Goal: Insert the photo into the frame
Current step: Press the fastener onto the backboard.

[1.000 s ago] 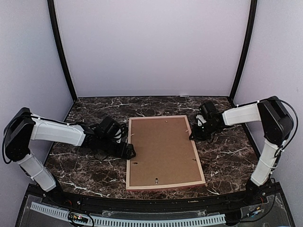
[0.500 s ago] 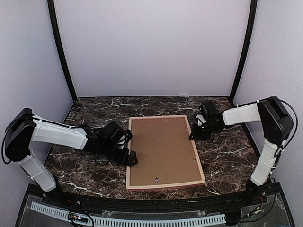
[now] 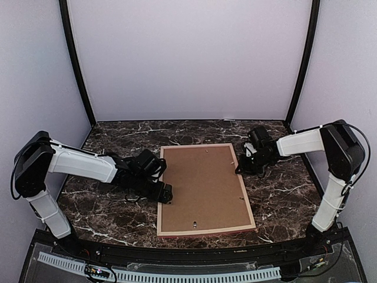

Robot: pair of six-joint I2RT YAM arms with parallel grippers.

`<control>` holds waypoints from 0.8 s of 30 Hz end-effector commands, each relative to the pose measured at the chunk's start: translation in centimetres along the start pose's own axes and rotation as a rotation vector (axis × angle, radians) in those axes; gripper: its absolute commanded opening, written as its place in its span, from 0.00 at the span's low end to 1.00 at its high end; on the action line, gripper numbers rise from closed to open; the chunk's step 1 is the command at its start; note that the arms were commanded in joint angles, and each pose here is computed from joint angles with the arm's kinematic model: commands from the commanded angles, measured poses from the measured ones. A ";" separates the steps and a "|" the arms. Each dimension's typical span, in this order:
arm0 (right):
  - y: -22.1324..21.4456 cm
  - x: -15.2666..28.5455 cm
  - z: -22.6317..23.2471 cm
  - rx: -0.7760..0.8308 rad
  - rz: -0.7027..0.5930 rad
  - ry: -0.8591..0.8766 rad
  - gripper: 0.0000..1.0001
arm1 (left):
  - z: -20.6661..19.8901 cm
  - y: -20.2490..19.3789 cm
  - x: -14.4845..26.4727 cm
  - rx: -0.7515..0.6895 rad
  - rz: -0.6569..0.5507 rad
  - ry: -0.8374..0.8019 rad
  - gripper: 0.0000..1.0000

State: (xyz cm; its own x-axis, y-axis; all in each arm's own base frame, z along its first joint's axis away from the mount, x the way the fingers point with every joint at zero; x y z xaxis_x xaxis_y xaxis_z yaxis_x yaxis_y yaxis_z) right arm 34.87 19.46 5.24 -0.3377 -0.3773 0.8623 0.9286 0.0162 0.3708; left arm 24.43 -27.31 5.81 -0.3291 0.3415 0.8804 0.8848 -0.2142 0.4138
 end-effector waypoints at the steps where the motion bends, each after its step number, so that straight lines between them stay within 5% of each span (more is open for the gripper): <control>1: -0.8 -1.0 -1.7 -0.021 0.014 -0.047 0.10 | 0.3 -0.4 -0.3 -0.017 0.033 0.035 0.93; 24: -0.8 -1.1 -1.7 -0.025 0.019 -0.035 0.09 | 0.8 -4.6 0.0 -0.102 0.152 0.092 0.75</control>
State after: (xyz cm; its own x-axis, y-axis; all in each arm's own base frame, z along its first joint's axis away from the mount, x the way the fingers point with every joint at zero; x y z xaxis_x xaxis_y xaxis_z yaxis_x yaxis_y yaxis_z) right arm 34.96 19.44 5.26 -0.3408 -0.3820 0.8590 0.9274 0.0135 0.3739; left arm 22.86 -27.97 5.11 -0.3021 0.3083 0.9020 0.8726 -0.2914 0.3919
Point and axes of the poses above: each gripper's point midway between its finger pads, its own x axis back along the fingers, its own z axis along the line the jaws close on, y = z × x, the point moved 3 cm from there along x, back along the fingers, and after that the axes turned 3 degrees about x, right-handed, at the moved point
